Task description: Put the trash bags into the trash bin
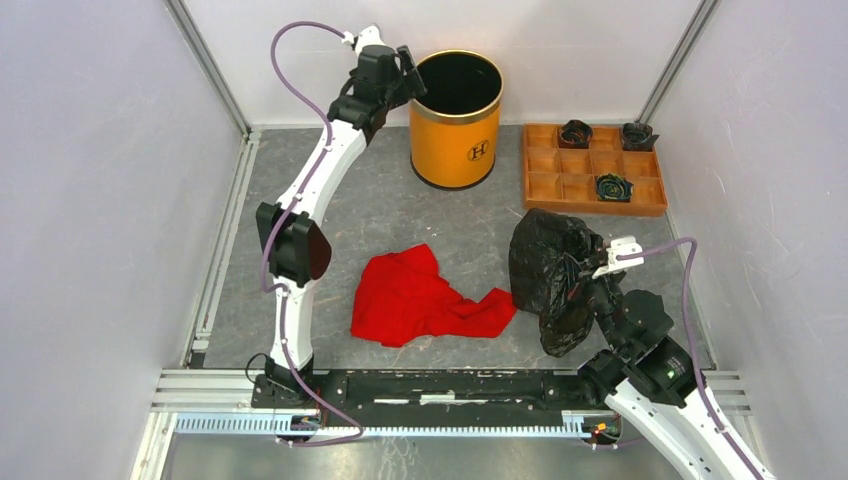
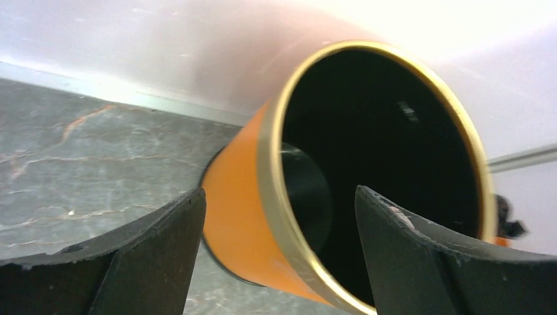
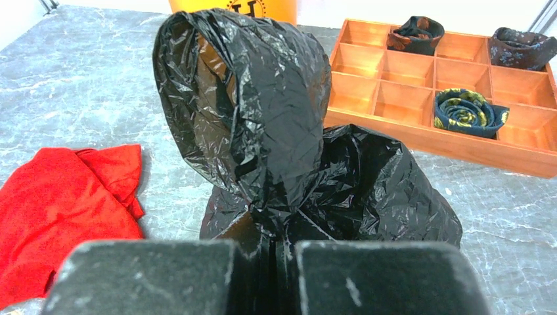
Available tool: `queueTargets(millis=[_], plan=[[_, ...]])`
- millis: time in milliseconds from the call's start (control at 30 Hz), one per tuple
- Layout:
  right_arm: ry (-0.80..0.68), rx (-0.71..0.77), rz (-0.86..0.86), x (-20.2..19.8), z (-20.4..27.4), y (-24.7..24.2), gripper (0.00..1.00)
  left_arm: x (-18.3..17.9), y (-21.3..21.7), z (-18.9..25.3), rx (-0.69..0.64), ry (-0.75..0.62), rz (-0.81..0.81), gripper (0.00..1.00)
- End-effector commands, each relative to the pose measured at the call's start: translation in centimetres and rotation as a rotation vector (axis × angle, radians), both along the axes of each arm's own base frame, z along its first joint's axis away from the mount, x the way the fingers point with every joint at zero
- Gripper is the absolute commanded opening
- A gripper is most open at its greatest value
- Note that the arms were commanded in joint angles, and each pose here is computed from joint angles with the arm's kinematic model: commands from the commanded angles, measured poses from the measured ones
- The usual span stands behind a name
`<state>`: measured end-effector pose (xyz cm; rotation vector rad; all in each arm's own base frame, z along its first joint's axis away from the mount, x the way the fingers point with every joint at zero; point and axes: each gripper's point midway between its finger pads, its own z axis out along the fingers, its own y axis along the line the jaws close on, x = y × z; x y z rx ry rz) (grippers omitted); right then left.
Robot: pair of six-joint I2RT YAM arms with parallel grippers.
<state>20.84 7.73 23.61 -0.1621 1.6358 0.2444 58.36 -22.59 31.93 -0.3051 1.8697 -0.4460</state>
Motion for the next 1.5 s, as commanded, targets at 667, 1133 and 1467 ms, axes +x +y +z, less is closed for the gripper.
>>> queueTargets(millis=[667, 1133, 1467], plan=[[-0.054, -0.003, -0.024, 0.0, 3.4, -0.7, 0.00, 0.7, -1.6, -4.6, 0.162, 0.037, -0.041, 0.32], [-0.117, 0.068, -0.016, -0.8, 8.2, -1.0, 0.01, -5.6, -4.2, -1.9, 0.026, 0.121, -0.230, 0.05], [-0.326, 0.101, -0.127, -5.2, 21.4, -6.6, 0.00, -14.5, -8.7, -3.3, 0.039, 0.194, -0.398, 0.02]])
